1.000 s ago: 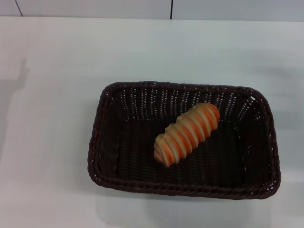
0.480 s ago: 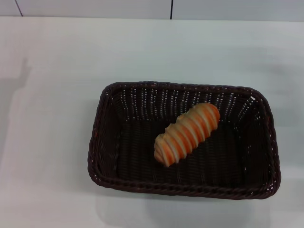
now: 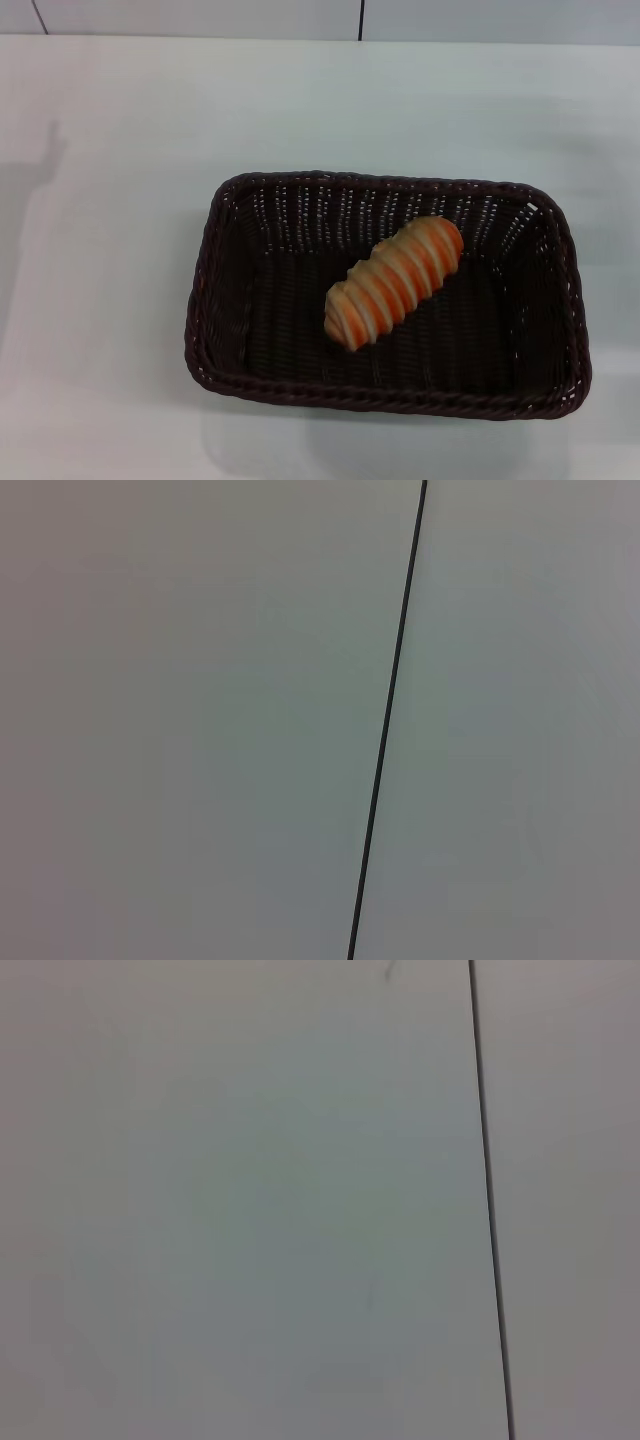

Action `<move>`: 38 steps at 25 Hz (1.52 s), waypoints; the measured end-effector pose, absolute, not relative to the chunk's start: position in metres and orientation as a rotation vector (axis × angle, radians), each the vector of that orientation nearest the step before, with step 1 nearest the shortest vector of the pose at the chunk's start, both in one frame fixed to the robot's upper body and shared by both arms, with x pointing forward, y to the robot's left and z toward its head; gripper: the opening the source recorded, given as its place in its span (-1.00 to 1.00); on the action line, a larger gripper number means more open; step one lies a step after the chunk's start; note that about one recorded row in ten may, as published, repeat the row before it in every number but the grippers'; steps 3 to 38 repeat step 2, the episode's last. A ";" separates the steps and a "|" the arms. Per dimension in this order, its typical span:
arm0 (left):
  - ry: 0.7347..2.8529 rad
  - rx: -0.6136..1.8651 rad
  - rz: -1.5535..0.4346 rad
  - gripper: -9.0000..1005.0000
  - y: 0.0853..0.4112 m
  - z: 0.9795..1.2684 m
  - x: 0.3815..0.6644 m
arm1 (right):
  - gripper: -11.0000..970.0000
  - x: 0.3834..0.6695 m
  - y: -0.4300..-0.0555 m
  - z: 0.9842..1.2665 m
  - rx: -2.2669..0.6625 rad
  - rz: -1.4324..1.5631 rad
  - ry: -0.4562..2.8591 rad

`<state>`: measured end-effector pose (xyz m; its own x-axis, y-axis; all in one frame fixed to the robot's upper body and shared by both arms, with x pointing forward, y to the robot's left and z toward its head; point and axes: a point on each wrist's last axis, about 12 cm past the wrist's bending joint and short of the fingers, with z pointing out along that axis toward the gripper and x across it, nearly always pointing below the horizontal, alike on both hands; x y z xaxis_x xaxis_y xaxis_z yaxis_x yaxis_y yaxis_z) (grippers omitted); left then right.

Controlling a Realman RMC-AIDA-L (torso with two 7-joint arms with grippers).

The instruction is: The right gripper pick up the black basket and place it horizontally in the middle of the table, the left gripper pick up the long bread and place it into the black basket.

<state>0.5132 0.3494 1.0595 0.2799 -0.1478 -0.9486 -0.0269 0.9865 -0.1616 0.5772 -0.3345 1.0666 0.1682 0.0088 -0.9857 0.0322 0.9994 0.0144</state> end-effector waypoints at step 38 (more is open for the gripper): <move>1.287 -0.158 -0.080 0.72 0.350 1.059 0.513 | -0.15 0.577 -0.335 1.067 0.035 -0.017 1.402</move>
